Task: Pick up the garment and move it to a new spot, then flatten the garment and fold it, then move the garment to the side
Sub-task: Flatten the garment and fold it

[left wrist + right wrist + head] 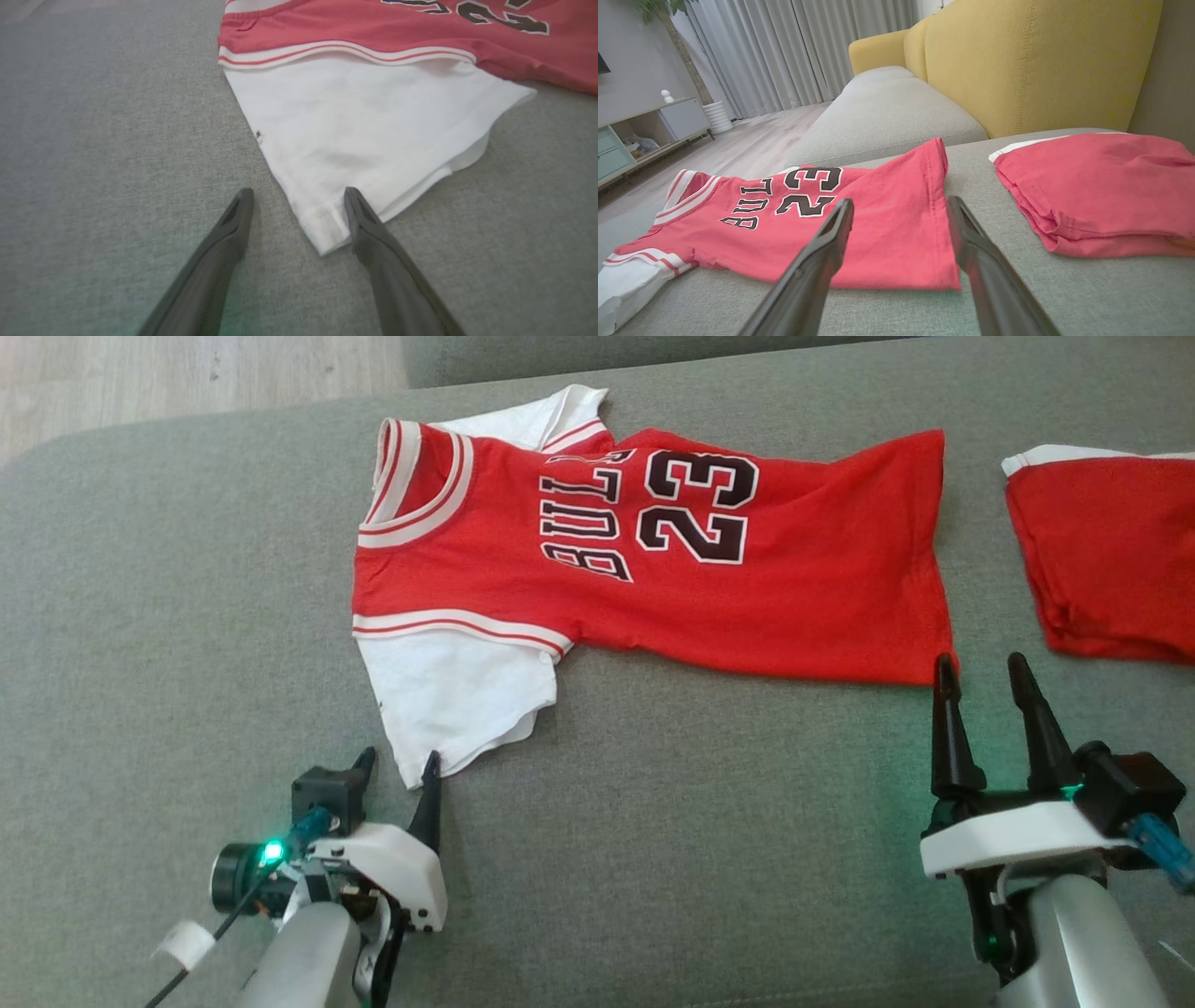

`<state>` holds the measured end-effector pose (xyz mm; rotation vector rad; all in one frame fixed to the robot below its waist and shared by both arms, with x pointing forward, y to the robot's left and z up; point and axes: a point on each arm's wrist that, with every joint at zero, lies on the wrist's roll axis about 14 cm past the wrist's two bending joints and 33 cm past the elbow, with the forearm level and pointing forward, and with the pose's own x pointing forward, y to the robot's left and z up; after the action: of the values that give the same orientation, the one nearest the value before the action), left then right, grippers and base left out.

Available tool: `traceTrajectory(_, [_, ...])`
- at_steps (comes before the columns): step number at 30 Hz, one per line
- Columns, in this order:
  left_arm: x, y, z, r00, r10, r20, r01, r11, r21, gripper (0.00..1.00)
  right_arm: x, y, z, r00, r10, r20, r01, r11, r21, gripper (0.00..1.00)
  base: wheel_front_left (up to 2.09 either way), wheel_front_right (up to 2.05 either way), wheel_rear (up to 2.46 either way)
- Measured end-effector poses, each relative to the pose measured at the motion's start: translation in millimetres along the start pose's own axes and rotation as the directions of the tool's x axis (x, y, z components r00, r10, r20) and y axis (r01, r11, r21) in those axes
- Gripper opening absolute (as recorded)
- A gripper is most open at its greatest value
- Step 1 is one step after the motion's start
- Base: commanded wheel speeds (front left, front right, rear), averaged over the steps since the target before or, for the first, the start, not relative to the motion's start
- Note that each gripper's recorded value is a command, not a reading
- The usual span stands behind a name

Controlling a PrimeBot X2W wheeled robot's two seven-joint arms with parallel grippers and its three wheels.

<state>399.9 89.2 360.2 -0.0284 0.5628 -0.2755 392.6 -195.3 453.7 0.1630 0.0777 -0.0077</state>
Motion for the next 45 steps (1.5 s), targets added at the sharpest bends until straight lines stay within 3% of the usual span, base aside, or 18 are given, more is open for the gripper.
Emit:
traceTrajectory(3, [1,0,-2,1.000,-0.003,-0.015,0.003,1.000,0.002,1.00,0,-1,-1,1.000,-0.002,-0.002,0.002,1.000,0.000,1.00,0.00,0.00,0.00])
traceTrajectory(4, [2,-2,-2,1.000,-0.011,-0.015,0.011,1.000,-0.002,0.92,0,-1,-1,1.000,-0.003,-0.003,0.003,1.000,0.000,1.00,0.00,0.00,0.00])
traceTrajectory(5, [3,-3,-1,1.000,-0.018,-0.014,0.018,1.000,-0.005,0.40,0,-1,-1,1.000,-0.004,-0.003,0.004,1.000,0.000,1.00,0.00,0.00,0.00])
traceTrajectory(6, [4,-4,2,1.000,-0.025,-0.008,0.025,1.000,-0.006,0.00,0,-2,-1,1.000,-0.005,-0.002,0.005,1.000,0.000,1.00,0.00,0.00,0.00])
traceTrajectory(13, [-1,-6,31,0.989,-0.026,0.146,0.029,0.999,-0.018,0.00,-1,-5,2,1.000,-0.016,0.005,0.016,1.000,0.002,1.00,0.00,0.00,0.00])
traceTrajectory(19, [-18,-6,84,0.925,-0.026,0.380,0.038,0.999,-0.025,0.00,-5,-13,-17,0.996,-0.038,-0.082,0.035,0.999,-0.034,1.00,0.00,0.00,0.00])
traceTrajectory(25, [-38,-2,124,0.855,-0.008,0.518,0.027,0.999,-0.028,0.00,0,-15,-39,0.981,-0.048,-0.187,0.044,0.999,-0.028,1.00,0.00,0.00,0.00])
traceTrajectory(31, [-45,1,115,0.855,0.004,0.518,0.018,0.999,-0.037,0.00,20,-29,-50,0.960,-0.100,-0.263,0.096,0.995,-0.029,1.00,0.00,0.00,0.00])
traceTrajectory(39, [-45,0,111,0.859,-0.006,0.512,0.030,0.999,-0.039,0.00,28,-28,-83,0.906,-0.106,-0.410,0.087,0.994,-0.066,1.00,0.00,0.00,0.00])
traceTrajectory(45, [-46,1,114,0.854,-0.004,0.520,0.029,0.999,-0.040,0.00,32,-27,-89,0.894,-0.103,-0.437,0.071,0.994,-0.088,1.00,0.00,0.00,0.00])
